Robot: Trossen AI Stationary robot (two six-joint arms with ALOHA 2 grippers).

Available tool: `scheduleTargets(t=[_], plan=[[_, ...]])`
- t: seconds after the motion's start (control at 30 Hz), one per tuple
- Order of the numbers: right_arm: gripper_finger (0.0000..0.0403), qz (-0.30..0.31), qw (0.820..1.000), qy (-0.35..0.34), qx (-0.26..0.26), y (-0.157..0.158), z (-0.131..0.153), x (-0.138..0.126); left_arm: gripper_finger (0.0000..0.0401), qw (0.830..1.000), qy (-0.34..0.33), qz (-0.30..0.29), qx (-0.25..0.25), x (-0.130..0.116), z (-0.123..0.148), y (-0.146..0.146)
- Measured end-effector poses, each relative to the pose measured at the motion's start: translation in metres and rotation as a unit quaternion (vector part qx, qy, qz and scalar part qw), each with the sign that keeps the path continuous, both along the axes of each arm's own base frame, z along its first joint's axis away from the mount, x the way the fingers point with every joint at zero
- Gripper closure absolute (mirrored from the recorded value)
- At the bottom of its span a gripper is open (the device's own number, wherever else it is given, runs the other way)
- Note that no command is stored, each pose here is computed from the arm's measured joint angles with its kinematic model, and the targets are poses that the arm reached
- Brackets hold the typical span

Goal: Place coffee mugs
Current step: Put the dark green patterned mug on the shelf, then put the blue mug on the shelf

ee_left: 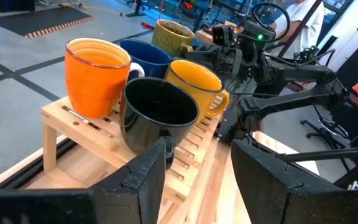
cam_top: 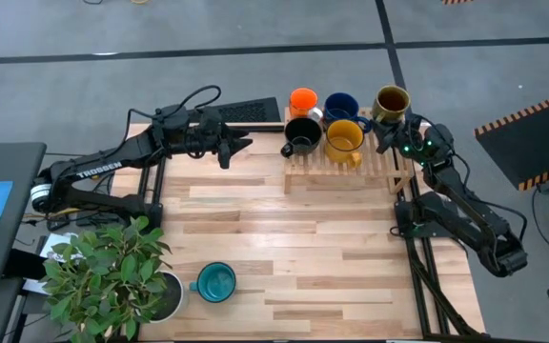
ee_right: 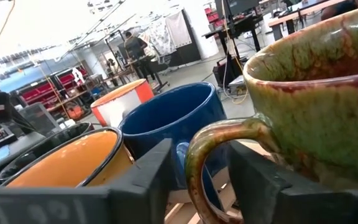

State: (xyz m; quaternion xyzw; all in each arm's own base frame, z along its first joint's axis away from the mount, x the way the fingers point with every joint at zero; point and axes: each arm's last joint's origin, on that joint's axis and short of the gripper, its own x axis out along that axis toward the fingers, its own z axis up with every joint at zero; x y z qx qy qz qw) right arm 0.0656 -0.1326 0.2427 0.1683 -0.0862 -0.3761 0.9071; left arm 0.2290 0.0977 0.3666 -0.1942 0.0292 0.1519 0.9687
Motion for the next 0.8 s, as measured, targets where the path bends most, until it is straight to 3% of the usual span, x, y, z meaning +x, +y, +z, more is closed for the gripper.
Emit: scheduleTargets(t=[0.27,0.8], plan=[[0.0165,0.0,1.0,0.004,0.004,0.0,-0.001,0.0,0.0234,1.0,0.0,-0.001,0.0,0.0,0.0,0.0],[0.0163,0.008,0.996,0.089,0.029,0.005,0.016,-0.002,0.0234,1.0,0.001,-0.011,-0.001,0.0,0.0,-0.001]])
